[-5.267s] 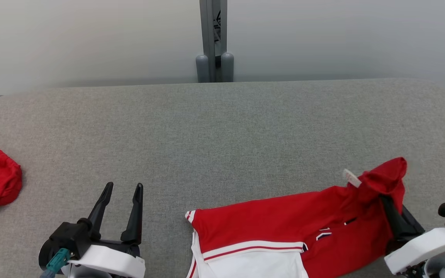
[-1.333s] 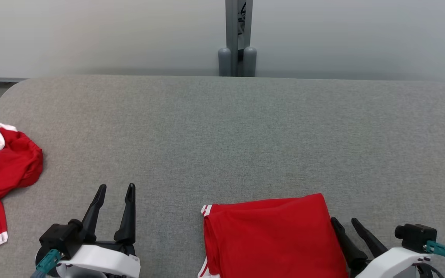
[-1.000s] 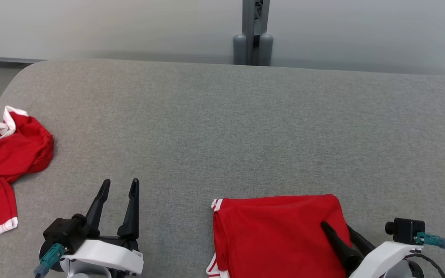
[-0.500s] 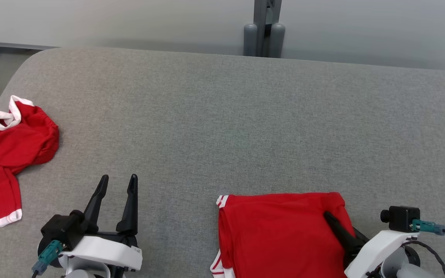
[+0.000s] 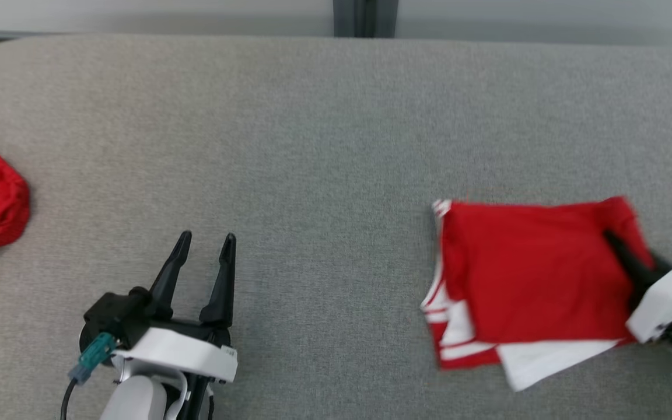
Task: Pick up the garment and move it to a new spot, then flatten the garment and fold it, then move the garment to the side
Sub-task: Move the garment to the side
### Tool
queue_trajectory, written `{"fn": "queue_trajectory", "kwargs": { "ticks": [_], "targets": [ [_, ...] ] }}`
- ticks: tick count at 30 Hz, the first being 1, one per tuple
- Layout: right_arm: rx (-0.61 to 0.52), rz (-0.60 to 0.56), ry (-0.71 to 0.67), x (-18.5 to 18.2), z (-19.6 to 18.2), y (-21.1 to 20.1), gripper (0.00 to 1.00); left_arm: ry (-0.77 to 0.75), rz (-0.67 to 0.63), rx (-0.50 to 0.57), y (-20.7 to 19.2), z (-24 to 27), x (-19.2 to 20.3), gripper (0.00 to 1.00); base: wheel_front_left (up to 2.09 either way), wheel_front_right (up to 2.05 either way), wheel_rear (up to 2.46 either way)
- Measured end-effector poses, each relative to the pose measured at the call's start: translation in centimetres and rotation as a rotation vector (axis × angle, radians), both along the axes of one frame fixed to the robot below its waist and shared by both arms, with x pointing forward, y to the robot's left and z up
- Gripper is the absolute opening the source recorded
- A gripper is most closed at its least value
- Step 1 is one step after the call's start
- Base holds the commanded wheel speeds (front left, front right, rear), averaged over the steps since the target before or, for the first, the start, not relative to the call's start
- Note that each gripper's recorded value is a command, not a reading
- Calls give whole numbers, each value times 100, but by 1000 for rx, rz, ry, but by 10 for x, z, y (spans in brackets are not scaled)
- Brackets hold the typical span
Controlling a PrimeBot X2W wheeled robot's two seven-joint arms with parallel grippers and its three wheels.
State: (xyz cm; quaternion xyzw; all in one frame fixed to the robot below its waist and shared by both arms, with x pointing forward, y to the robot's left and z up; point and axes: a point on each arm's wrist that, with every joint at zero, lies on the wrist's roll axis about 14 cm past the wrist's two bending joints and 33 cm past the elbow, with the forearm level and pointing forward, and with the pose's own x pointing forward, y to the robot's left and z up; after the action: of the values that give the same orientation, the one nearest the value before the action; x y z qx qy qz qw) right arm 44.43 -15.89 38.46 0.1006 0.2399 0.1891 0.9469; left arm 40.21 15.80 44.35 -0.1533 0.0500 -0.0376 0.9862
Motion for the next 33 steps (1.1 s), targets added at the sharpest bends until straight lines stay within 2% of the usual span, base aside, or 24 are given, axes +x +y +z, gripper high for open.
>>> {"fn": "queue_trajectory", "kwargs": {
  "ticks": [7, 15, 19, 22, 27, 28, 29, 30, 33],
  "targets": [
    [-226, -121, -3, 39, -10, -99, 0, 36, -76, -26, -27, -21, 28, 100, 0, 0, 0],
    [-437, -356, -5, 72, -13, -212, 0, 99, -123, -62, -45, -55, 49, 100, 0, 0, 0],
    [-495, -405, -19, 84, -10, -235, 0, 99, -126, -65, -47, -61, 57, 100, 0, 0, 0],
    [-572, -391, -25, 89, -9, -246, 0, 94, -125, -67, -46, -63, 63, 100, 0, 0, 0],
    [-619, -407, -18, 91, -14, -255, 0, 89, -120, -67, -45, -65, 69, 100, 0, 0, 0],
    [-622, -403, -18, 92, -15, -254, 16, 89, -119, -67, -45, -66, 69, 100, 0, 0, 0],
    [-631, -395, -19, 92, -16, -253, 62, 89, -119, -67, -44, -66, 69, 100, 0, 0, 0],
    [-645, -387, -16, 92, -17, -252, 100, 88, -119, -67, -44, -66, 70, 100, 0, 0, 0],
    [-713, -329, -20, 92, -16, -251, 100, 87, -118, -65, -44, -64, 70, 100, 0, 0, 0]
  ]
}}
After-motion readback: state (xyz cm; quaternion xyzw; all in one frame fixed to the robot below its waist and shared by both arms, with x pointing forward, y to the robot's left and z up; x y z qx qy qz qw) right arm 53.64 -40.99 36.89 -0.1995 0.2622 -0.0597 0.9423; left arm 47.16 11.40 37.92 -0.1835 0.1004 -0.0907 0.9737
